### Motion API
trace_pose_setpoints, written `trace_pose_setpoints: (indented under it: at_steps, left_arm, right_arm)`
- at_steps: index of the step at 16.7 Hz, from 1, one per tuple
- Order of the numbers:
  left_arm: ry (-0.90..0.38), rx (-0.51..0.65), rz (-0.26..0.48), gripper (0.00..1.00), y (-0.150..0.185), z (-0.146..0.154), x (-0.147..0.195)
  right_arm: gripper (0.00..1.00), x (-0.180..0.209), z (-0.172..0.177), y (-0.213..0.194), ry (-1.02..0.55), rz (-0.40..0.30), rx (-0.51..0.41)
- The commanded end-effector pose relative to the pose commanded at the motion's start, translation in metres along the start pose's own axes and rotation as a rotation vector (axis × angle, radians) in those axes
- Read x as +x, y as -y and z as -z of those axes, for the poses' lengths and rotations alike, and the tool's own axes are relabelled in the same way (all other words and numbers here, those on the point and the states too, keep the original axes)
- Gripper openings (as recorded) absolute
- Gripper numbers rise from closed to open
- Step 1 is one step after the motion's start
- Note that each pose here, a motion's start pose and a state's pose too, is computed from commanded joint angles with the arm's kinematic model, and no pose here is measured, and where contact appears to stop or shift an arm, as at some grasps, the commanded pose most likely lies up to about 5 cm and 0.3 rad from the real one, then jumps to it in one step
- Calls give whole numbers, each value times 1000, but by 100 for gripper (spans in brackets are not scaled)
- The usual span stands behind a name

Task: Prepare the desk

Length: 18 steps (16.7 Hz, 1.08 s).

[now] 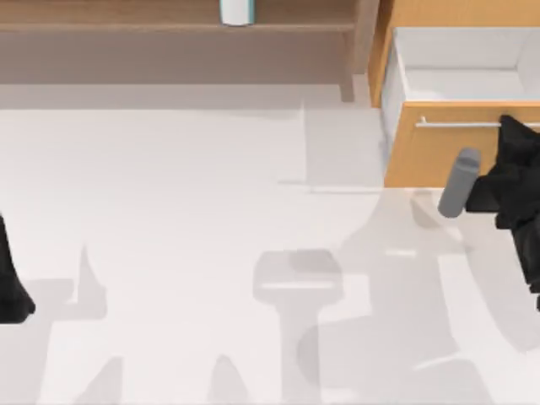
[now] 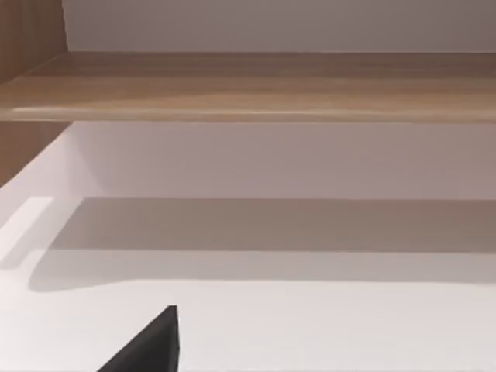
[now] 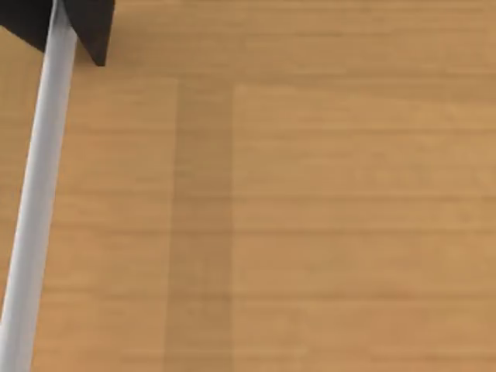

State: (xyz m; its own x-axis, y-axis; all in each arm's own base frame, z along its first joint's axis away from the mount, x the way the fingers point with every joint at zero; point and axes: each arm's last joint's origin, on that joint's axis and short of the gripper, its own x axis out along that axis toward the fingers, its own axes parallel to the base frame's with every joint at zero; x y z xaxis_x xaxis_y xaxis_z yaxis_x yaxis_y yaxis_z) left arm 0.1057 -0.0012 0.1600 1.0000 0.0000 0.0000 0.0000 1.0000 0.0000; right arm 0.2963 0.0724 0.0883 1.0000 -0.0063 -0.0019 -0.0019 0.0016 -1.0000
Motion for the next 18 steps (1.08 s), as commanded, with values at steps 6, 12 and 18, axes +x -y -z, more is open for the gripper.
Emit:
trace_pose_setpoints:
  at_steps: [6,12,18]
  left_arm:
    - [0,0,0,100,0,0,0]
    - [0,0,0,100,0,0,0]
    - [0,0,0,100,0,0,0]
  right_arm:
    - [0,19,2,0,-3,-4,0]
    - [0,32,-1,1,1,0,2]
    - [0,76,0,0,0,-5,2]
